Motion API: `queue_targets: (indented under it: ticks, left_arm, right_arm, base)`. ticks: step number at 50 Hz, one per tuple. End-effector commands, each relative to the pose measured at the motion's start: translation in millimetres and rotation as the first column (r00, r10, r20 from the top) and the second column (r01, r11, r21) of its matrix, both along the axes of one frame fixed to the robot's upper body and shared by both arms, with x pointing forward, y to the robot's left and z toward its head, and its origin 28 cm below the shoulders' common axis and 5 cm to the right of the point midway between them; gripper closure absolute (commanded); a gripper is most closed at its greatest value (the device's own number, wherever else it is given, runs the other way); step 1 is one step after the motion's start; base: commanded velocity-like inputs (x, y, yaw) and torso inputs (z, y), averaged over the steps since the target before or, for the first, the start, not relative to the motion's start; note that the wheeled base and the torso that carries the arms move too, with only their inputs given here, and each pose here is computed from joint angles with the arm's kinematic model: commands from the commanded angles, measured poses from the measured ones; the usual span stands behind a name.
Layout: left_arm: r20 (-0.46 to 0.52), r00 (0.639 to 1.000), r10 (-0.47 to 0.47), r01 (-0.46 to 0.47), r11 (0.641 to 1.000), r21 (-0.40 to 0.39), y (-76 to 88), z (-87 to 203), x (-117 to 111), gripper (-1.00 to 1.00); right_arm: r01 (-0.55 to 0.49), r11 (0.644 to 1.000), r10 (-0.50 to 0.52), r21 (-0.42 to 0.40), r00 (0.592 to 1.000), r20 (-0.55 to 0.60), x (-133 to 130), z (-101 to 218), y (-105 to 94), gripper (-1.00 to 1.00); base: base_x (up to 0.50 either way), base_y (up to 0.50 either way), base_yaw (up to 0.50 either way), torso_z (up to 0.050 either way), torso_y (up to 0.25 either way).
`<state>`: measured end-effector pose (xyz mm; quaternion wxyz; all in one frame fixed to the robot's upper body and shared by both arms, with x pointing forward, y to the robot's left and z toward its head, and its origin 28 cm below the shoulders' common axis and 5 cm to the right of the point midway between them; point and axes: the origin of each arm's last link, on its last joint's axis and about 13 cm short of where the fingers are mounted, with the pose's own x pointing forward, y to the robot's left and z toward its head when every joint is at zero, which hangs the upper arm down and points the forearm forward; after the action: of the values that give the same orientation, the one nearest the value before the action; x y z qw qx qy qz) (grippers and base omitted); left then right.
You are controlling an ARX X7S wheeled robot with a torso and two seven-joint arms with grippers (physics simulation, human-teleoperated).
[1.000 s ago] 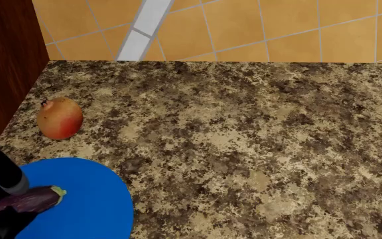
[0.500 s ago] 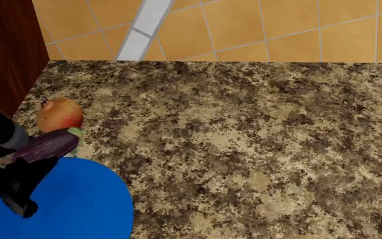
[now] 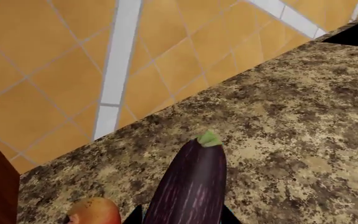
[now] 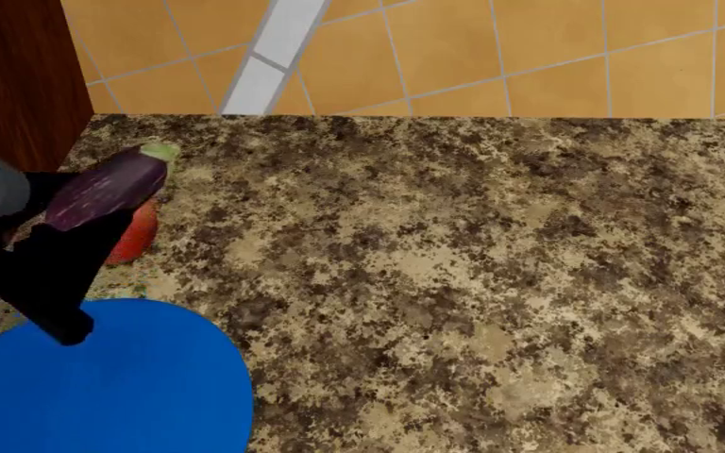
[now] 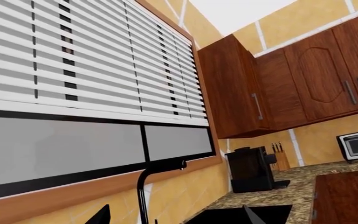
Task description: Pick the eggplant from the counter and place it in the microwave.
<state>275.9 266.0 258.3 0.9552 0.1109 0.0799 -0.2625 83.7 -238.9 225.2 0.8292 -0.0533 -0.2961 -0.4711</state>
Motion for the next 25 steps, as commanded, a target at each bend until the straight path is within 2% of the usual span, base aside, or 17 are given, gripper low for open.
queue_targets:
  ticks: [1, 6, 18, 25]
  left_arm:
    - [0.106, 0.994, -0.010, 0.021, 0.994, -0.106, -5.6, 11.2, -0.5, 1.00]
    - [0.130, 0.992, -0.008, 0.025, 0.991, -0.129, -6.5, 12.8, 0.8, 1.00]
    - [0.133, 0.991, -0.015, 0.030, 0.993, -0.114, -7.9, 11.1, 1.2, 1.00]
    - [0.135, 0.991, -0.023, 0.039, 0.993, -0.110, -10.3, 11.1, 1.5, 1.00]
  right_arm:
    - [0.002, 1.000, -0.002, 0.001, 1.000, 0.005, -1.3, 0.6, -0.4, -1.00]
    - [0.001, 1.000, -0.001, 0.002, 1.000, 0.005, -0.9, 0.5, -0.2, -1.00]
    - [-0.002, 1.000, 0.002, 0.002, 1.000, -0.009, -0.1, 0.4, 0.0, -1.00]
    - [-0.001, 1.000, 0.002, 0.002, 1.000, -0.014, 0.2, 0.2, -0.3, -1.00]
  base:
    - [0.00, 0.00, 0.00, 0.000, 0.000]
    - [0.00, 0.00, 0.00, 0.000, 0.000]
    - [0.00, 0.00, 0.00, 0.000, 0.001]
    - [-0.44, 0.00, 0.00, 0.000, 0.000]
